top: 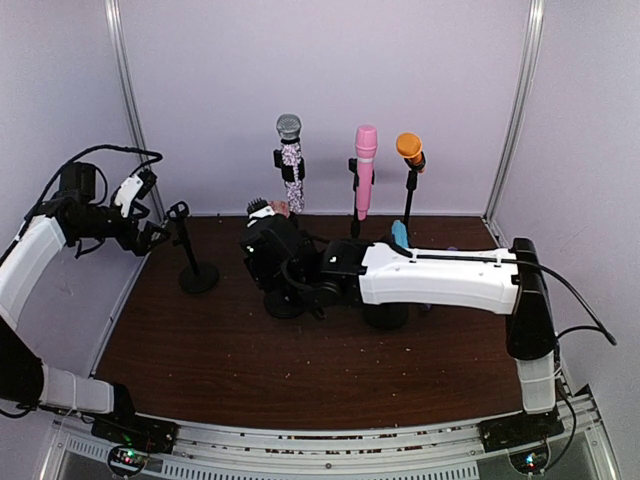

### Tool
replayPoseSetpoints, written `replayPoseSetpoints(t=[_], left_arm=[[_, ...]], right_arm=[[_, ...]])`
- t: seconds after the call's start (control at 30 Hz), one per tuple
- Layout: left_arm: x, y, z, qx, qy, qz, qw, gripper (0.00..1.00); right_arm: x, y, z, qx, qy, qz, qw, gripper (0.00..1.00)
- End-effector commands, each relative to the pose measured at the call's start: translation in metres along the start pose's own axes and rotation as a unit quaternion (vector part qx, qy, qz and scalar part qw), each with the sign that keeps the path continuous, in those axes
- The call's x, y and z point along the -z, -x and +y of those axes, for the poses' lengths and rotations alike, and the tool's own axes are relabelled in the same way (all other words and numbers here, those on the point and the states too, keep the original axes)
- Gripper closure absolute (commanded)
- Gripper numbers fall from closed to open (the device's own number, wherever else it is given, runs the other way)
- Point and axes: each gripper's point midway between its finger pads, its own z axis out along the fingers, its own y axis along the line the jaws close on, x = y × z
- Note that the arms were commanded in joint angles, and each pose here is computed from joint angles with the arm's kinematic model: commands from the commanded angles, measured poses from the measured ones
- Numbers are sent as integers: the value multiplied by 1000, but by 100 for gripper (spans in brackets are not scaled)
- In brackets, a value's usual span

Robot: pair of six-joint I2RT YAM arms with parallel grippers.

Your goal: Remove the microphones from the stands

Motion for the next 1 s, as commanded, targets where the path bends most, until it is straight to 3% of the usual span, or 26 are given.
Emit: replayPoseSetpoints(t=[0.0,0.13,0.23,0.37,0.47,0.53,0.67,0.87,0.97], left_arm=[[-3,-7,-32,46,-72,-11,996,2],[-19,-5,-67,58,-133,-11,989,2],[-36,0,-98,50,-169,-16,984,2],[-63,11,-136,39,-211,-22,976,5],[-86,22,-149,58,-230,-25,971,11],[-99,32,-154,53,-234,-30,970,12],[-124,43,-169,46,-263,-30,963,13],[-144,45,-194,55,-308,-35,949,23],[-155,39,-204,57,-328,-23,943,29]], right_arm=[[5,11,-25,-13,-22,-9,1000,35],[13,16,-31,-37,15,-29,999,53],[15,14,-35,-47,31,-29,998,58],[18,13,-34,-52,48,-25,997,55],[20,15,-32,-59,55,-20,997,35],[19,17,-32,-63,55,-19,996,29],[16,23,-32,-70,53,-11,996,32],[12,19,-34,-76,46,1,996,51],[9,13,-35,-78,43,11,996,48]])
